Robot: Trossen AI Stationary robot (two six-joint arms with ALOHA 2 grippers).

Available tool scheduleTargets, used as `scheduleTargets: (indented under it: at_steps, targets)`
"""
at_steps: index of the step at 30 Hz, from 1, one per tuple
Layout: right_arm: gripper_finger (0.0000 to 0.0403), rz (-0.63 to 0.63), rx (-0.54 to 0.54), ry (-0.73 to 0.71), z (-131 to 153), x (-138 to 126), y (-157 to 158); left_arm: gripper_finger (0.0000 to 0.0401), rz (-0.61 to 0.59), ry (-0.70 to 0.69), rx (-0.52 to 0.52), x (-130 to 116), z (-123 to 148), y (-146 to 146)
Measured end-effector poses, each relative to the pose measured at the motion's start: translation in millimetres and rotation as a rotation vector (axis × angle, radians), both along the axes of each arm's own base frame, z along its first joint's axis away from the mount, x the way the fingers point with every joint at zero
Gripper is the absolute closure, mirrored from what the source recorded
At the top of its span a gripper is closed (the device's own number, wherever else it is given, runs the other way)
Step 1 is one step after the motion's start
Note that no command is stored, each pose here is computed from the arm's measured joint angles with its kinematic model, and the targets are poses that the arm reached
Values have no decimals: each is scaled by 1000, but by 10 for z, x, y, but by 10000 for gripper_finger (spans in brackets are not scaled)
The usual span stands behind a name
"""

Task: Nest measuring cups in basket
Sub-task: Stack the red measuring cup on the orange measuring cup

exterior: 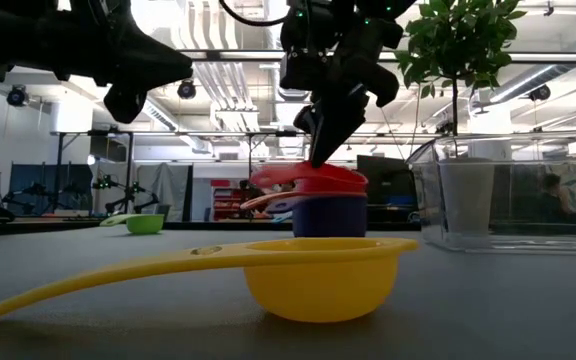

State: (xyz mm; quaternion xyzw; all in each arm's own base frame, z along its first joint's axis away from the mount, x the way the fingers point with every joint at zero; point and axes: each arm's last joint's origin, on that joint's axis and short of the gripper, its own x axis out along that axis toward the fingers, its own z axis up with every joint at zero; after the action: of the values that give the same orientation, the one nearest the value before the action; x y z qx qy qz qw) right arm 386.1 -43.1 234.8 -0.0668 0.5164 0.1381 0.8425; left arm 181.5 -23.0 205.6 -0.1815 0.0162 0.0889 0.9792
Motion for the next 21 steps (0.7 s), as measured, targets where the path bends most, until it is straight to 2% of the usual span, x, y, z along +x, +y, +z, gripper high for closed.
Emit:
scheduleTargets:
  at_steps: [6, 12, 21]
  targets:
    - [337, -4, -7, -6, 32, -13, 0, 351, 0, 5, 1, 0, -4, 0]
    - [302, -62, 5, -54, 269, -117, 10, 351, 2, 7, 1, -1, -6, 1]
    - [310, -96, 18, -210, 783, -454, 192, 351, 9, 47, -2, 56, -88, -8]
